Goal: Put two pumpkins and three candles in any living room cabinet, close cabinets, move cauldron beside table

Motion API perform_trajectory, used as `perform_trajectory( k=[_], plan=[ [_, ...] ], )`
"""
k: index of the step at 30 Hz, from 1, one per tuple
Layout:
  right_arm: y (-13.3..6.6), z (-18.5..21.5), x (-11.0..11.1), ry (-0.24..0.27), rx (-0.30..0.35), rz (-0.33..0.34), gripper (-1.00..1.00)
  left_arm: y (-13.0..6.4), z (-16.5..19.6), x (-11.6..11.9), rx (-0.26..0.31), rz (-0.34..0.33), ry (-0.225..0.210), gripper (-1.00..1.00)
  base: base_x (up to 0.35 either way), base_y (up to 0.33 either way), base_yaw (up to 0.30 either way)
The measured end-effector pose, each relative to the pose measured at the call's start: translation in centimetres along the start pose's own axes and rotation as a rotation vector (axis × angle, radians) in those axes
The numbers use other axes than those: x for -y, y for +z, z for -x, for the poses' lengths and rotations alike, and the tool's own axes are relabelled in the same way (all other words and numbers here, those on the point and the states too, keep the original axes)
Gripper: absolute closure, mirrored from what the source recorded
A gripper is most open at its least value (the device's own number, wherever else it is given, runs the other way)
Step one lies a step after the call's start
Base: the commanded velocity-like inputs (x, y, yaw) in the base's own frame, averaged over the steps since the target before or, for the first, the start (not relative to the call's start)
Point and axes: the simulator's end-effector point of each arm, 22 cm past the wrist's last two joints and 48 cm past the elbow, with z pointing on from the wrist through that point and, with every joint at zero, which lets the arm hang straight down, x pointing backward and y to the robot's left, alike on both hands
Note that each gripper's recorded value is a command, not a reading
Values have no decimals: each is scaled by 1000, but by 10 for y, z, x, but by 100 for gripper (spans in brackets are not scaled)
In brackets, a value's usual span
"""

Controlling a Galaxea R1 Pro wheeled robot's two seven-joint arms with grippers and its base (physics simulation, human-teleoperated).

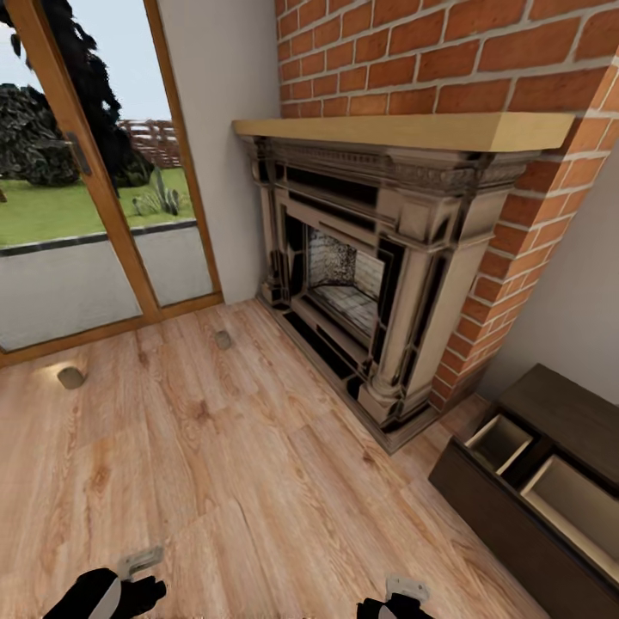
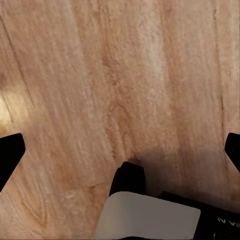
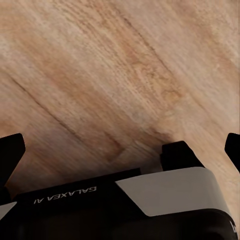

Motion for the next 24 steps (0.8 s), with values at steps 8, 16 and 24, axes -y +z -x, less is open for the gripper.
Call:
perform_trajectory(
  k=[8,16,24],
  plan=[
    [2,6,-1,-4,42,-2,-100,7,-11,-7,2,24,-2,-100,8,6,154],
    [0,11,-10,-90,108,6,-100,11,-13,-12,28,34,-7,-100,80,196,22],
    [0,11,-12,-100,116,9,-100,11,-12,-13,33,35,-9,-100,8,323,3]
  ],
)
